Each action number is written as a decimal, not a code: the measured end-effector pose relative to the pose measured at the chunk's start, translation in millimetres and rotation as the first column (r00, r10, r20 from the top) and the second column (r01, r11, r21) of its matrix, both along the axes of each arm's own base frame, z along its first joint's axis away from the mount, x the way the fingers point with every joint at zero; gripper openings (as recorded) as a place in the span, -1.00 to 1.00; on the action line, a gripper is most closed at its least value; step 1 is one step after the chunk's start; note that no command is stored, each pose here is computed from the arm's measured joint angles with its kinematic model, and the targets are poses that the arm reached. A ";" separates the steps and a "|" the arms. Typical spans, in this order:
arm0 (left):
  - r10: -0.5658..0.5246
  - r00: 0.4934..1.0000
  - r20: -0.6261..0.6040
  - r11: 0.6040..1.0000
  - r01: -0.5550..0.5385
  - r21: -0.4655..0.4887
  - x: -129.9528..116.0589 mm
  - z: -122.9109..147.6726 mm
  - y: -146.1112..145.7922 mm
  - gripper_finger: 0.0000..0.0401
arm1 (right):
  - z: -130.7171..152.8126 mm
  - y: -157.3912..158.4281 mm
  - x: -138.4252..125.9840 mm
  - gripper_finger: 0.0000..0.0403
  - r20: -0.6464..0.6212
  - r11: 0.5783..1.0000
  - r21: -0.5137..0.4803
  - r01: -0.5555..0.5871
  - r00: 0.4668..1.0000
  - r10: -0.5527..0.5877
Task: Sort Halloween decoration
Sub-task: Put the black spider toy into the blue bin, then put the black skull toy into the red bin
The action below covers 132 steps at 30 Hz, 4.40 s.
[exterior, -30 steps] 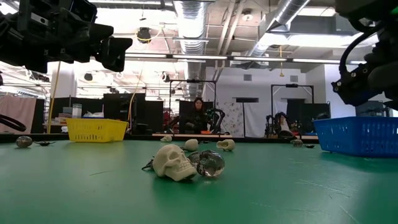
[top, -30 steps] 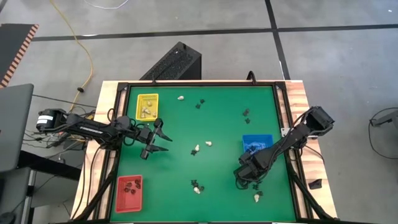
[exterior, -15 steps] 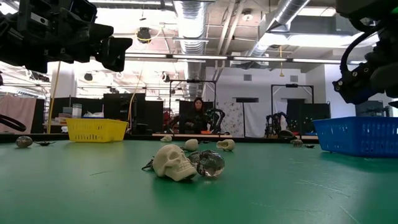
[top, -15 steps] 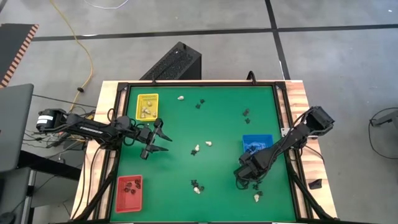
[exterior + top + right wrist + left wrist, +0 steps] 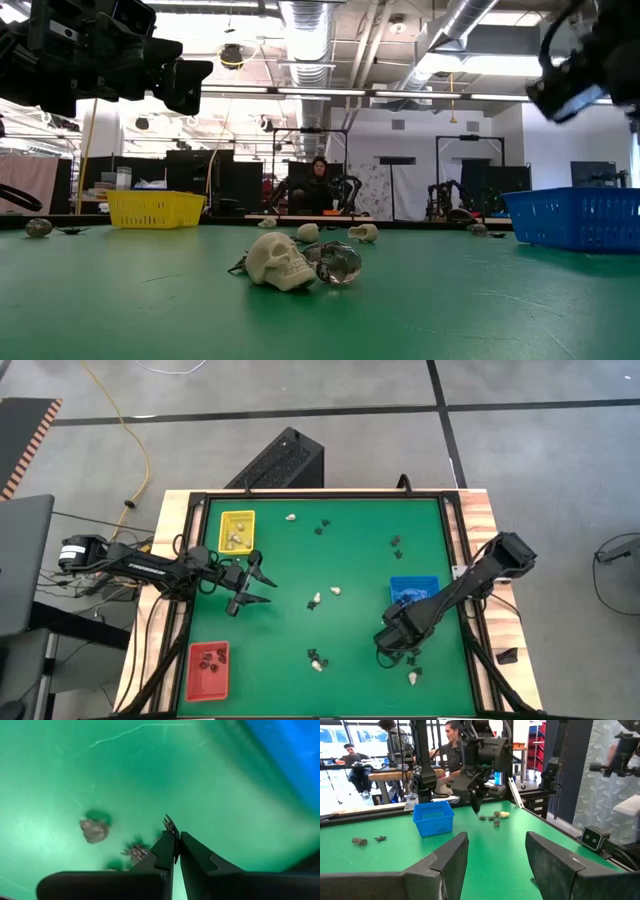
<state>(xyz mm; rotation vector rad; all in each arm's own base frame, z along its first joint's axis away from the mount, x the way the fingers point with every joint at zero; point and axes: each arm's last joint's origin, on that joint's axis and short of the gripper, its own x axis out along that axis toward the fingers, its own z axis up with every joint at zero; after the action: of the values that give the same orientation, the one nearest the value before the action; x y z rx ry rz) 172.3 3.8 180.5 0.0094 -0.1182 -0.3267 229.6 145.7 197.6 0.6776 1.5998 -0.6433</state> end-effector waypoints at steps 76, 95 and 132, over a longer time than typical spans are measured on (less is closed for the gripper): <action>-0.038 0.999 -0.032 0.999 0.037 -0.026 -0.1 -2.1 -0.9 -0.05 | -42.7 -306.6 -8.7 -0.06 0.231 0.828 -0.284 0.483 0.873 -0.430; -0.032 0.999 -0.031 0.999 0.032 -0.025 0.0 -2.1 -0.8 -0.05 | -55.2 -284.6 -2.2 -0.06 0.247 0.832 -0.306 0.462 0.883 -0.399; 0.004 1.000 -0.024 1.000 -0.005 -0.007 0.3 -2.1 0.2 -0.05 | 10.7 -235.1 71.8 -0.38 0.429 0.910 -0.341 0.238 0.900 -0.075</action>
<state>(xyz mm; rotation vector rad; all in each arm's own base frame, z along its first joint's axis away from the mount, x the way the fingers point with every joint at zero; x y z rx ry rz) 172.6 4.1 178.4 -0.0013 -0.0957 -0.3218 301.4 -89.4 208.3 0.6017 0.9957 -0.8494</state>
